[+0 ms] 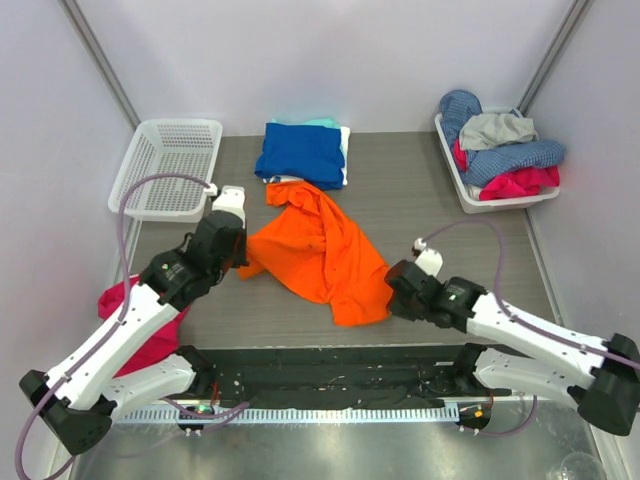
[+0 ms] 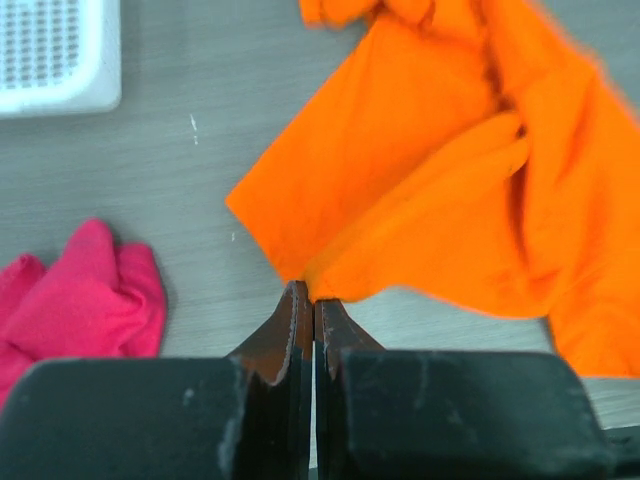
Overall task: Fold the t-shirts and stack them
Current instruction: Flatten the tshirt out
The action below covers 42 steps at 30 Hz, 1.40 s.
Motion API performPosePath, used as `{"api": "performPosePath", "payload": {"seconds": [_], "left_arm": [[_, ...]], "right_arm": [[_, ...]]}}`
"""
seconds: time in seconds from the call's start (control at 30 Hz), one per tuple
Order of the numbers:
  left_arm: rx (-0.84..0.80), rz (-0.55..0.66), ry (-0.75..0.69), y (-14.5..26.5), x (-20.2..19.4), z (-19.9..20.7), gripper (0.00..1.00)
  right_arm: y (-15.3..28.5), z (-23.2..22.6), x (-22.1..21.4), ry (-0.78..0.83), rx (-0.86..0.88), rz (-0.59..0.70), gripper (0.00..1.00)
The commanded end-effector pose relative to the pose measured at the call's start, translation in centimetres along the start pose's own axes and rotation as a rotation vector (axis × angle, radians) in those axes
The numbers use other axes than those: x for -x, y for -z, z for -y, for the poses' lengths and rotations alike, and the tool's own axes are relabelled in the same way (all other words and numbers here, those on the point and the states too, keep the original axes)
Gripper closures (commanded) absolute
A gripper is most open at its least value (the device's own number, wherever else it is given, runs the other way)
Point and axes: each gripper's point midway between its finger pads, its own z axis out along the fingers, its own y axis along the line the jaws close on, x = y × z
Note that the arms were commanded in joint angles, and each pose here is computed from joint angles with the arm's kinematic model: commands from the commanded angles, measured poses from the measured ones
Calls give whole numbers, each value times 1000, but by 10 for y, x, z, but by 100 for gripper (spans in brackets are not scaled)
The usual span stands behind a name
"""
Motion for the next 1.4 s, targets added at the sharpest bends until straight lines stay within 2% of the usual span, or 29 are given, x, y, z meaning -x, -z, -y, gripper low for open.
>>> {"api": "performPosePath", "payload": {"seconds": [0.0, 0.23, 0.43, 0.6, 1.0, 1.37], "left_arm": [[-36, 173, 90, 48, 76, -5, 100], [-88, 326, 136, 113, 153, -13, 100], [-116, 437, 166, 162, 195, -26, 100], [-170, 534, 194, 201, 224, -31, 100], [-237, 618, 227, 236, 243, -35, 100], [-256, 627, 235, 249, 239, -40, 100]], "right_arm": [[78, -42, 88, 1, 115, 281, 99], [217, -84, 193, -9, 278, 610, 99], [313, -88, 251, -11, 353, 841, 99], [368, -90, 281, 4, 379, 977, 99], [436, -117, 314, 75, 460, 1088, 99], [441, -122, 307, 103, 522, 1068, 99]]}}
